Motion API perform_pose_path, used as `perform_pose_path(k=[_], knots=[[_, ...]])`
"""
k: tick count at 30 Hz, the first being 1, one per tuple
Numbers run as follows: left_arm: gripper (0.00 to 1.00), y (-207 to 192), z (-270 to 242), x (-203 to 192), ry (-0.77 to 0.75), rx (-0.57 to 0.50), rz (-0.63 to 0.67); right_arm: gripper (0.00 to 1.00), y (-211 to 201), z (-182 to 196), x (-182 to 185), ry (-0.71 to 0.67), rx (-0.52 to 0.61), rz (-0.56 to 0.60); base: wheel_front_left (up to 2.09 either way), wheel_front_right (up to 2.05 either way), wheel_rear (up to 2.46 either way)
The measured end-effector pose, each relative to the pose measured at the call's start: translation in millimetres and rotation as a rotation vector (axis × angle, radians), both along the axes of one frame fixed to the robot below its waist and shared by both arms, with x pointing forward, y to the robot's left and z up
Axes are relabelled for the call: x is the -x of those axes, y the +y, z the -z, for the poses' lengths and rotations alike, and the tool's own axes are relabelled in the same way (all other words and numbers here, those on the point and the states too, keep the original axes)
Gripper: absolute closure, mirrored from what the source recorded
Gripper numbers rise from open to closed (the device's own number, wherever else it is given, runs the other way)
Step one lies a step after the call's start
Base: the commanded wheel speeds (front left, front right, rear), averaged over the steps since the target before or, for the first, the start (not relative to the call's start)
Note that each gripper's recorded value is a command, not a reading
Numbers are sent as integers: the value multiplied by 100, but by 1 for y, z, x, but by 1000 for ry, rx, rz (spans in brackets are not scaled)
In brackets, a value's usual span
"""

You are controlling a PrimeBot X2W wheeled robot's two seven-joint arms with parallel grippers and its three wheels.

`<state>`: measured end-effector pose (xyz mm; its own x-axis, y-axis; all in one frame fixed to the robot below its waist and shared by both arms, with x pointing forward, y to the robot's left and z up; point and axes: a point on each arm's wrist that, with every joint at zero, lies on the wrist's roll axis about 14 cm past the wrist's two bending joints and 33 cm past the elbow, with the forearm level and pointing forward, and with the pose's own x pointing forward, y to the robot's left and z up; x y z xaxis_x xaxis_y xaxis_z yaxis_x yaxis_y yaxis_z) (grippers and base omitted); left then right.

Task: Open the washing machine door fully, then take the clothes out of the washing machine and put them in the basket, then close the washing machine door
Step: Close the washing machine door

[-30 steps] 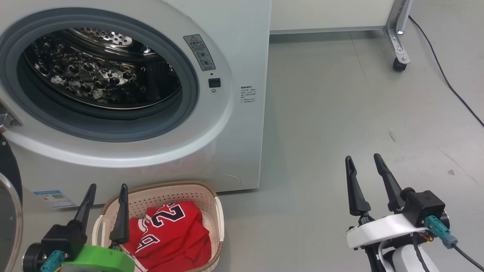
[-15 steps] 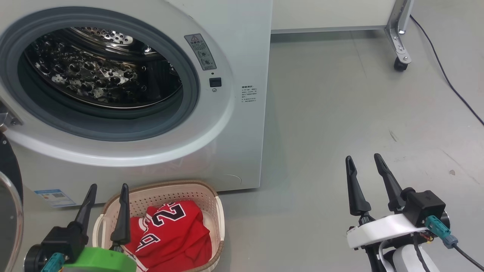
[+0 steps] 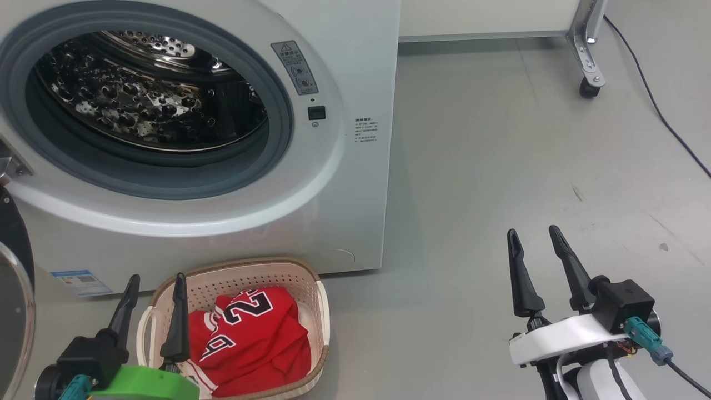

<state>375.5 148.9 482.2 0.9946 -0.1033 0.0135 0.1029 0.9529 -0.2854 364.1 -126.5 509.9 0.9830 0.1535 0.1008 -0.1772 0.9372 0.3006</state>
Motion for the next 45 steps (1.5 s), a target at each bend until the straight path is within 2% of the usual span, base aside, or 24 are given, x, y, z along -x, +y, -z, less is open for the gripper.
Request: perform_pose_path(k=[28,45], knots=[[0,10,-4,-3,-14,-3,-39,0,2,4,-2,13,-3,-5,-110,110,0],[0,10,-4,-4,-13,-7,-39,0,3,5,-2,16,-4,-7,-53,53,0]])
